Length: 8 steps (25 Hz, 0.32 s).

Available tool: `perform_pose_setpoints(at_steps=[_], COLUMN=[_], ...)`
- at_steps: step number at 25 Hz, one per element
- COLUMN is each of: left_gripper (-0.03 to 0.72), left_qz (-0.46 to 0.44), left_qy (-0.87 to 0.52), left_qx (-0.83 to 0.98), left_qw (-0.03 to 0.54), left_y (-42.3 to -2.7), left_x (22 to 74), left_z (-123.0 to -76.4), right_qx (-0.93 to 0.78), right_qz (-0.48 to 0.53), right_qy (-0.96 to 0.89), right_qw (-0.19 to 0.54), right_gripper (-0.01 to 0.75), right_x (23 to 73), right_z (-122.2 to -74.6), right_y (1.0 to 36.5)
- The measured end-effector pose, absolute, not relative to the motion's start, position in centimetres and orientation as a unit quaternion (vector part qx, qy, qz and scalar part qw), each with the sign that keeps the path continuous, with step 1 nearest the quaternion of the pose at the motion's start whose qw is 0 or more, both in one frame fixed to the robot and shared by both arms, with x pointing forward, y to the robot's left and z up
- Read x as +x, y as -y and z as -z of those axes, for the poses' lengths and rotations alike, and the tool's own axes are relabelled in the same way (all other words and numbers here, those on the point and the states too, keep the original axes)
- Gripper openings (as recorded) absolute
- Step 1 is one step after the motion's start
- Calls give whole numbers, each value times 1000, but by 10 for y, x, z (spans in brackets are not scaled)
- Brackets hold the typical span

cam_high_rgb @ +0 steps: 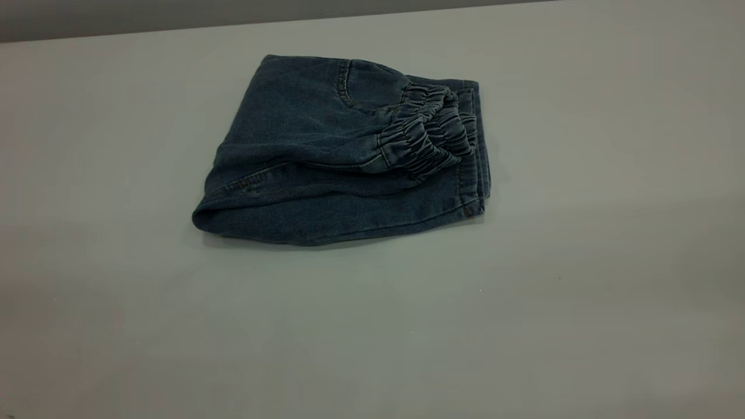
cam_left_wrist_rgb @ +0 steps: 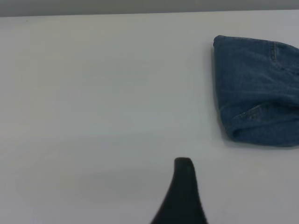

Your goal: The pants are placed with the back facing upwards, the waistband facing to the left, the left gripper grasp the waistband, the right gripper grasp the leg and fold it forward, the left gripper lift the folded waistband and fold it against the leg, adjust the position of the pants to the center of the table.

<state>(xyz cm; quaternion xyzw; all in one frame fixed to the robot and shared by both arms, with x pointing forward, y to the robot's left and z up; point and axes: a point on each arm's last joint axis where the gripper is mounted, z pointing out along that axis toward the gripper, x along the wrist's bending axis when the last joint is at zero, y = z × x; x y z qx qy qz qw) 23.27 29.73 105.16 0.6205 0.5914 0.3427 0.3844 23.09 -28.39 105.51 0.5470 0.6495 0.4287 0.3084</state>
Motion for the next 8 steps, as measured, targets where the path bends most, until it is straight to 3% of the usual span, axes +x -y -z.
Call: perform_pose_setpoints(at_steps=[8], left_gripper=[547], left_qz=[-343], left_qy=[-591], left_qx=[620], left_qw=[385], left_y=[-297], left_x=[233], left_z=[-1052], right_qx=[548], right_qz=[-429], right_qy=[-649], right_qw=[308], right_gripper=[493], right_x=[231], right_z=[-1055], right_y=[284])
